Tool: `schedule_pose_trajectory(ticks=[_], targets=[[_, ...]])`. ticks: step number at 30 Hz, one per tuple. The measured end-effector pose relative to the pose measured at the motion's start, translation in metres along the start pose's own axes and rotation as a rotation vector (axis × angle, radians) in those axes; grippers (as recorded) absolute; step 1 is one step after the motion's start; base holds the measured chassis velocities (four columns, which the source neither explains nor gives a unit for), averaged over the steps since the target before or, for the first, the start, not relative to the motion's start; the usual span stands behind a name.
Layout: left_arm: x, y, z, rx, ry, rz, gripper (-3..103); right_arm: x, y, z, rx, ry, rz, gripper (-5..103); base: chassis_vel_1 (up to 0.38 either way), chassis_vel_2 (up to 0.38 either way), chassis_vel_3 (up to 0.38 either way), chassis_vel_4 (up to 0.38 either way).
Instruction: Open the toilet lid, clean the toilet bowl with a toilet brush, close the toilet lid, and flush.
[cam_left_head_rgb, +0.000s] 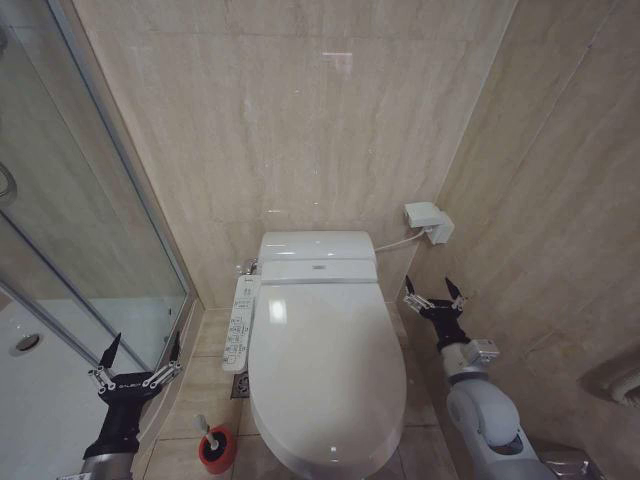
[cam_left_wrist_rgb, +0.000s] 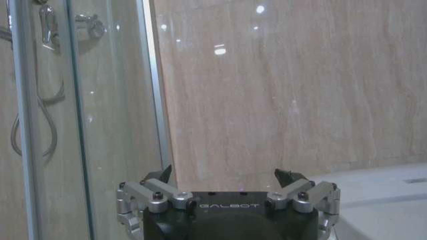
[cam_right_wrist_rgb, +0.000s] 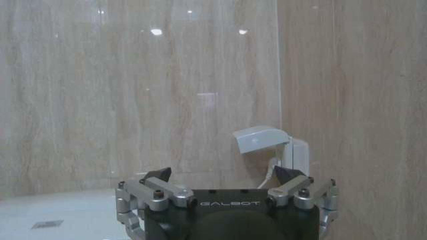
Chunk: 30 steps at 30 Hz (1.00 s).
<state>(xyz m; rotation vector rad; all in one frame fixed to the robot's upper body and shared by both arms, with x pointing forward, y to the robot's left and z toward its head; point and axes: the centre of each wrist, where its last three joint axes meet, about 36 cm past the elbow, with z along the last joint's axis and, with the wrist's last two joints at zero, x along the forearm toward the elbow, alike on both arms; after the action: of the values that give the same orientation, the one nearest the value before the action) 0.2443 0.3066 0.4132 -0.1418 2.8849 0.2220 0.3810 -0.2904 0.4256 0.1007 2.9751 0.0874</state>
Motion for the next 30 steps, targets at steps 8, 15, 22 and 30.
schedule_pose_trajectory(ticks=[8, 15, 22, 30], targets=[[0.000, 0.000, 0.000, 0.000, 0.000, 0.000, 100, 0.000, 0.000, 0.000, 0.000, 0.000, 0.000, 100, 0.000, 0.000, 0.000, 0.000], [0.000, 0.000, 0.000, 0.000, 0.000, 0.000, 100, 0.000, 0.000, 0.000, 0.000, -0.001, 0.000, 100, 0.000, 0.000, 0.000, 0.000], [-0.001, -0.002, 0.000, 0.006, 0.009, 0.003, 100, 0.000, 0.000, 0.000, 0.000, -0.001, 0.000, 100, 0.000, 0.000, 0.000, 0.000], [-0.013, -0.028, 0.000, 0.067, 0.120, 0.054, 100, 0.000, 0.000, 0.000, 0.000, -0.001, 0.000, 100, 0.000, 0.000, 0.000, 0.000]])
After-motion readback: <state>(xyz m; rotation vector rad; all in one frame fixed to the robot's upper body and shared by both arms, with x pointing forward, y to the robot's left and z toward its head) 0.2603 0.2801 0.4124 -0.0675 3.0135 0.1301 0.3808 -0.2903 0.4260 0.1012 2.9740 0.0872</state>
